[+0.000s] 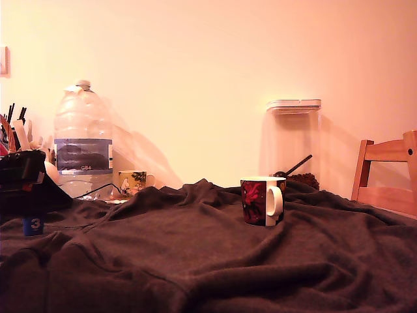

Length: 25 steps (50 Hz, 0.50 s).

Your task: Pick up the coffee capsules from the table one by one and drop them inside the nearest coffee cup

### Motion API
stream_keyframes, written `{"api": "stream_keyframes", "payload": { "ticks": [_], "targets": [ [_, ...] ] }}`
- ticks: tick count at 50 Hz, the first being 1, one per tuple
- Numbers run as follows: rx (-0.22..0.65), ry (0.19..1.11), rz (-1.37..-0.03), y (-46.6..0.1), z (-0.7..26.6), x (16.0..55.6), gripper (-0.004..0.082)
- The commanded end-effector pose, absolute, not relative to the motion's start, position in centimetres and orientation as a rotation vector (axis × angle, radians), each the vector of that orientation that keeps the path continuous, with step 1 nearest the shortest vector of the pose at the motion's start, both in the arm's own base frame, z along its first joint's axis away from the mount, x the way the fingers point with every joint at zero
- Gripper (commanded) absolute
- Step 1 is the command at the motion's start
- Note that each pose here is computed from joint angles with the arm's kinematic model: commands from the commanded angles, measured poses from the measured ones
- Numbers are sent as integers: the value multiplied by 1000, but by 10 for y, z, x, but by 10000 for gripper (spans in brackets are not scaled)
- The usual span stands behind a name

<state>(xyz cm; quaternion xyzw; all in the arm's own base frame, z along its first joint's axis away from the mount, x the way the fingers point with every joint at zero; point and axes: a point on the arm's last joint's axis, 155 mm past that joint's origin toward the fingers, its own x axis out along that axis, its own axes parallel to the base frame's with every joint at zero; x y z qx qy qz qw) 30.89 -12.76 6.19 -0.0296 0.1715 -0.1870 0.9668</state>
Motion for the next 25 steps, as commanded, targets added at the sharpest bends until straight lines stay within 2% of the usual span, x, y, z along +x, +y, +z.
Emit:
{"api": "stream_keyframes", "payload": {
  "ticks": [1,25],
  "targets": [
    [-49,364,-368,-124,56,307,607],
    [-40,359,-352,-120,57,308,607]
  ]
}}
